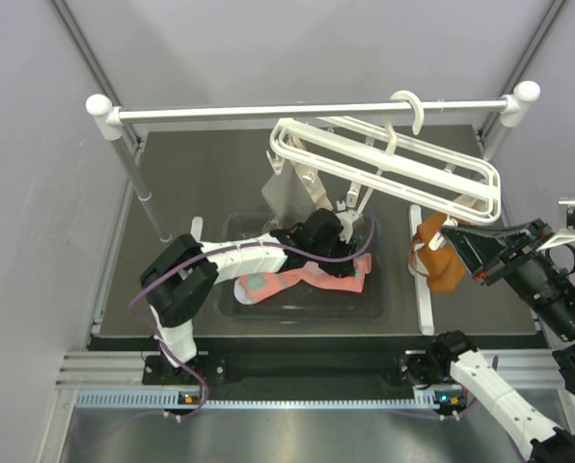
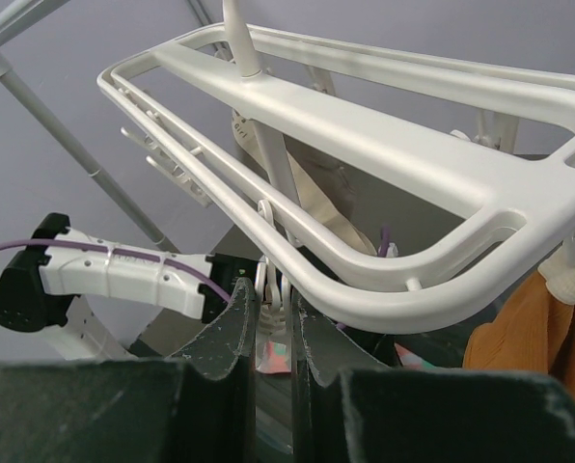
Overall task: Clip the socks to the hanger
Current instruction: Pick up the sock from the bin.
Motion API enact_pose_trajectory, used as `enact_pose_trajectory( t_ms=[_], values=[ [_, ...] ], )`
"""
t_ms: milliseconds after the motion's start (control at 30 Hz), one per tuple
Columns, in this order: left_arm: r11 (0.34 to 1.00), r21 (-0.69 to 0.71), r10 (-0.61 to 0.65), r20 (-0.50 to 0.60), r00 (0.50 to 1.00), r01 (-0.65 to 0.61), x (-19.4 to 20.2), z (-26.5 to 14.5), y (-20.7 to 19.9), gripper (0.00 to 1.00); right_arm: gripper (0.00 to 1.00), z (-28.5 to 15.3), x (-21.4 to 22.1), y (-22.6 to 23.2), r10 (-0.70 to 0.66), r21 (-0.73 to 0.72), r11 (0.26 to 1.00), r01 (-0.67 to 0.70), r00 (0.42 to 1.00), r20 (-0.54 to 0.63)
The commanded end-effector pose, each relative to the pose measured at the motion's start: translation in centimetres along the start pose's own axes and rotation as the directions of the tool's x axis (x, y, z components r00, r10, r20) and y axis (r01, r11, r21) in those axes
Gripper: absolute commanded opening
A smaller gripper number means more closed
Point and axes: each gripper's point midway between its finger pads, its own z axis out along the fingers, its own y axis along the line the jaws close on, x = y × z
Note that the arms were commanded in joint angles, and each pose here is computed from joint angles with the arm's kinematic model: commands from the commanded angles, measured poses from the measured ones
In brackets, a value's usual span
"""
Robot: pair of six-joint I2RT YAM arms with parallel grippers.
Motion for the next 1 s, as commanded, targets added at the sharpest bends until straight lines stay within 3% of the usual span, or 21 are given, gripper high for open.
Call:
enact_pose_trajectory(
  t_ms=[0,67,133,200,267,433,733,867,967],
  values=[
    [0.999,0.042,-0.006,0.109,0.994,0.002,-3.5,-0.1,-1.3,0.36,0.00,-0.1,1.1,-0.6,0.007,0.032,0.999,-0.006,0.999,-0.049],
    [0.999,0.042,-0.004,0.114,0.993,0.000,-3.6,-0.1,-1.4,0.40,0.00,-0.1,1.0,-0.6,0.004,0.029,1.000,-0.003,0.999,-0.049],
    [0.999,0.050,-0.011,0.109,0.994,0.005,-3.7,0.1,-1.4,0.36,0.00,0.0,1.0,-0.6,0.003,0.032,0.999,-0.001,0.999,-0.049],
    [0.998,0.060,-0.018,0.113,0.993,0.011,-4.2,0.1,-1.6,0.09,0.00,0.0,1.0,-0.6,0.003,0.029,1.000,-0.002,0.999,-0.054],
    [0.998,0.067,-0.027,0.123,0.992,0.019,-4.5,0.0,-1.9,0.00,0.00,0.2,1.2,-0.6,0.003,0.028,1.000,-0.001,0.998,-0.059],
    [0.995,0.080,-0.064,0.131,0.989,0.054,-4.1,-0.7,-2.1,0.00,0.00,0.4,1.5,-0.7,0.008,0.025,1.000,-0.006,0.998,-0.063],
    [0.971,0.238,-0.103,0.288,0.952,0.033,-5.7,-9.2,-6.3,0.00,0.00,0.3,1.3,-0.3,-0.005,0.009,1.000,0.005,0.998,-0.069],
    [0.922,0.385,-0.108,0.351,0.930,-0.038,-5.7,-14.3,-9.9,0.00,0.00,0.6,1.4,-0.3,-0.005,0.003,1.000,0.005,0.997,-0.071],
    [0.848,0.520,-0.110,0.359,0.927,-0.101,-4.4,-17.2,-12.6,0.00,0.00,0.6,1.5,-0.3,0.000,-0.003,1.000,0.000,0.997,-0.073]
  ],
)
